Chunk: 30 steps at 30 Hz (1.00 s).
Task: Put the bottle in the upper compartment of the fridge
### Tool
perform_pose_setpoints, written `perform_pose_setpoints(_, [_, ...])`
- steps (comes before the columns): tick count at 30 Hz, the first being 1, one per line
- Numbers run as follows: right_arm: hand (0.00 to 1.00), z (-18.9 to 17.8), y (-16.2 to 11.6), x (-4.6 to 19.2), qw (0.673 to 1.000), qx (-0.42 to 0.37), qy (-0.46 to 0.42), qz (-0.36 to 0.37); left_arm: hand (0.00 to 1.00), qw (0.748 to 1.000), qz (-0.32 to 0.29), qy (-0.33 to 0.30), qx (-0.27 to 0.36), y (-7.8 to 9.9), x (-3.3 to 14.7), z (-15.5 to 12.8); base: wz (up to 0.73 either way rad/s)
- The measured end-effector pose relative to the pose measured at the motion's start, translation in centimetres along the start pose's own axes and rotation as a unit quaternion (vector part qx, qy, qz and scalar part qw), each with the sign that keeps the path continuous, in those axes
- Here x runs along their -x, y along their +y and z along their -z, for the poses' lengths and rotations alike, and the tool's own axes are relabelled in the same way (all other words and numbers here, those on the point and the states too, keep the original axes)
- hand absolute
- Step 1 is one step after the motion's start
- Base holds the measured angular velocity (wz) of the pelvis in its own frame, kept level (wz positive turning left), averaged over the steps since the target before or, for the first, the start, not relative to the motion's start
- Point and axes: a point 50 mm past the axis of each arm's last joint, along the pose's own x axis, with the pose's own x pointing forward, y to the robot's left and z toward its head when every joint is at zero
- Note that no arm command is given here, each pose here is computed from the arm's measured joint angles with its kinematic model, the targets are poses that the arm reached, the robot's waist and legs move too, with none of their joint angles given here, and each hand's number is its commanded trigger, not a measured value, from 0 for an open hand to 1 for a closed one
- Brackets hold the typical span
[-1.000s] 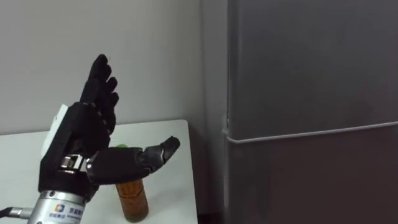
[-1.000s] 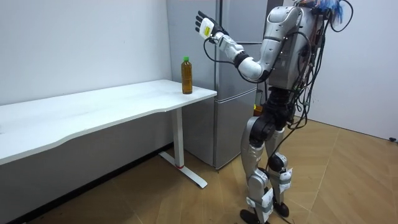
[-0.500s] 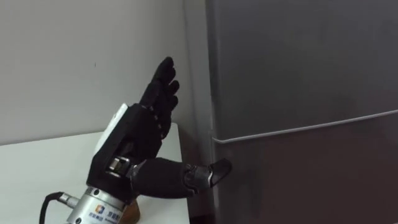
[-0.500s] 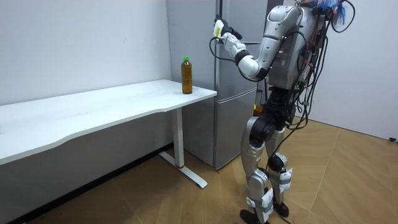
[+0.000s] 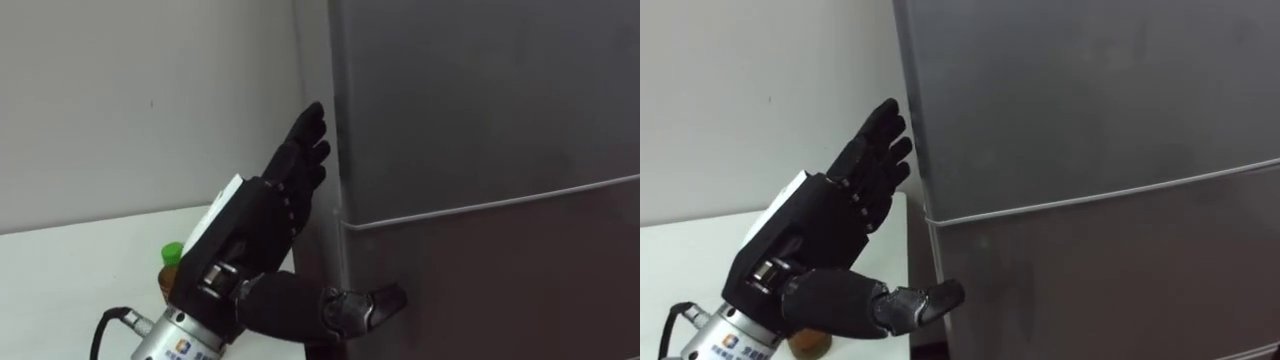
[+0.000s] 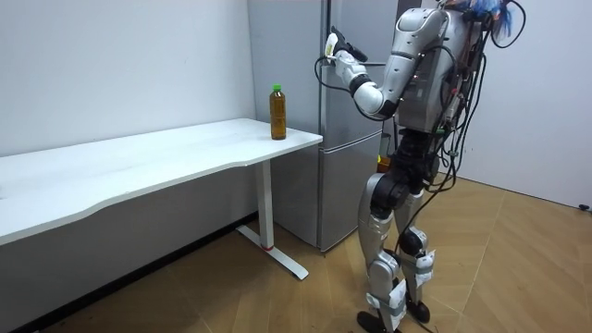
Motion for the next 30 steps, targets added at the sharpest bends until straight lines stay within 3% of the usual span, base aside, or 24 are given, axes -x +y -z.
perform_pose_setpoints(11, [0.0,-0.1,0.1,0.0,1.0,0.001,-0.001,-0.001,0.0,1.0,0.0,0.002,0.0,0.0,0.0,0.0,0.0])
perform_pose_setpoints(12, [0.0,-0.1,0.1,0.0,1.0,0.001,-0.001,-0.001,0.04,1.0,0.001,0.003,0.0,0.0,0.0,0.0,0.0])
perform_pose_setpoints(14, [0.0,-0.1,0.1,0.0,1.0,0.001,-0.001,-0.001,0.63,1.0,0.001,0.004,0.001,0.0,0.0,0.1,0.0])
perform_pose_setpoints(15, [0.0,-0.1,0.1,0.0,1.0,0.001,-0.001,-0.001,0.75,1.0,0.001,0.005,0.001,0.0,0.0,0.1,0.0])
perform_pose_setpoints(16, [0.0,-0.1,0.1,0.0,1.0,0.001,-0.001,-0.001,0.98,1.0,0.001,0.006,0.001,0.0,0.0,0.1,0.0])
perform_pose_setpoints(23, [0.0,-0.1,0.1,0.0,1.0,0.003,-0.001,-0.001,1.0,0.999,-0.032,0.003,-0.005,1.0,0.2,-0.1,0.0])
perform_pose_setpoints(26, [0.0,-0.2,0.1,0.0,1.0,0.004,-0.001,-0.001,0.85,0.999,-0.032,-0.001,-0.005,1.0,0.2,-0.3,0.0])
perform_pose_setpoints(30, [0.0,-0.2,0.1,-0.1,1.0,0.005,0.001,-0.001,0.79,1.0,-0.017,-0.001,-0.001,0.4,0.1,-0.2,0.0])
